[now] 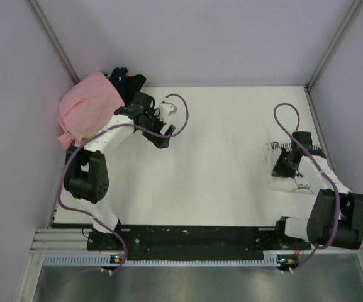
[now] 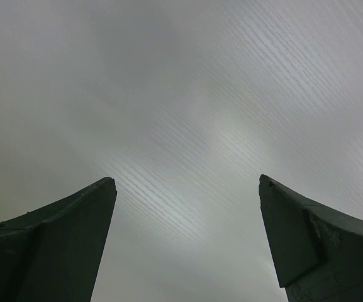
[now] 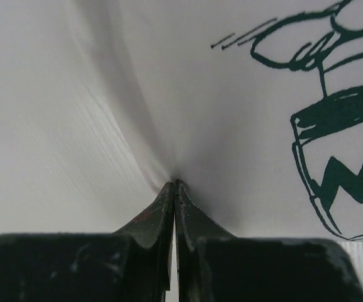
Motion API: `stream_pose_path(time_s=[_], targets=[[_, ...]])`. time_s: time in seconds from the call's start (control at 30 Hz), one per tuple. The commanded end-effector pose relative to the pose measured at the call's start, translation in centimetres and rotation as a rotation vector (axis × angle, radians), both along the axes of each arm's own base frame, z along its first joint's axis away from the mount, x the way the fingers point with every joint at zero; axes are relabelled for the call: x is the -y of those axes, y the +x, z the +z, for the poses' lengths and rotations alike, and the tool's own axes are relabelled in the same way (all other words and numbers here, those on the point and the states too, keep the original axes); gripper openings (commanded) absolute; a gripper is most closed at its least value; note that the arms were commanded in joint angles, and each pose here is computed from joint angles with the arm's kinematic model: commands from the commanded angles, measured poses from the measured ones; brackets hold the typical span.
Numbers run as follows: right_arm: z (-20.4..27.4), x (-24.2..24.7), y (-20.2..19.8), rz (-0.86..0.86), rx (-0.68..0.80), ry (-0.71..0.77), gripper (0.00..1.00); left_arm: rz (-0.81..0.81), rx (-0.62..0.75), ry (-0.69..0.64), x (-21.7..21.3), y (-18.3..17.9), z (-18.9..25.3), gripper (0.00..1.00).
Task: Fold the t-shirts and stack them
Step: Smooth out wrinkles on the folded tshirt
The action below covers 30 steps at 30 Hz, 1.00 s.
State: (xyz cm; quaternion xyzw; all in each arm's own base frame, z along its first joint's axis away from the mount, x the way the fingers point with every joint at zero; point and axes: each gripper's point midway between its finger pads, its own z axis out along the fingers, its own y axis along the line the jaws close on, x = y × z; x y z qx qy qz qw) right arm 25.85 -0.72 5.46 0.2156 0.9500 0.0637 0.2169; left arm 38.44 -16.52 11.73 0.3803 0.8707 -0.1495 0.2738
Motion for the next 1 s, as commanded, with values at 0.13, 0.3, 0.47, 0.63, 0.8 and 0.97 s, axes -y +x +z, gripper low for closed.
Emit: stream_pose_path(time_s=[0.13, 0.3, 0.47, 0.63, 0.8, 0.97], targets=[[-2.8, -0.1, -0.7, -0.051, -0.069, 0.063, 0.00, -0.026, 0.008, -0.006, 0.3, -0.1, 0.2, 0.99], [-2.4, -0.4, 0.2, -0.008, -0.057, 0.079, 0.00, -0.025, 0.010, 0.001, 0.1, -0.2, 0.2, 0.99], [5.3, 1.7, 2.7, 0.010, 0.206, -0.104, 0.35, -0.027, 0.045, 0.031, -0.9, -0.9, 0.9, 0.99], [14.4, 0.6, 6.0, 0.202, 0.510, -0.318, 0.99, 0.093, 0.267, -0.073, -2.3, -0.2, 4.9, 0.99], [18.3, -2.3, 7.5, 0.264, 0.830, -0.303, 0.99, 0.304, 0.465, -0.213, -5.5, 0.3, 7.3, 0.99], [17.2, -7.6, 6.2, 0.416, 1.065, -0.166, 0.99, 0.535, 0.642, -0.306, -10.6, -0.7, 8.0, 0.99]])
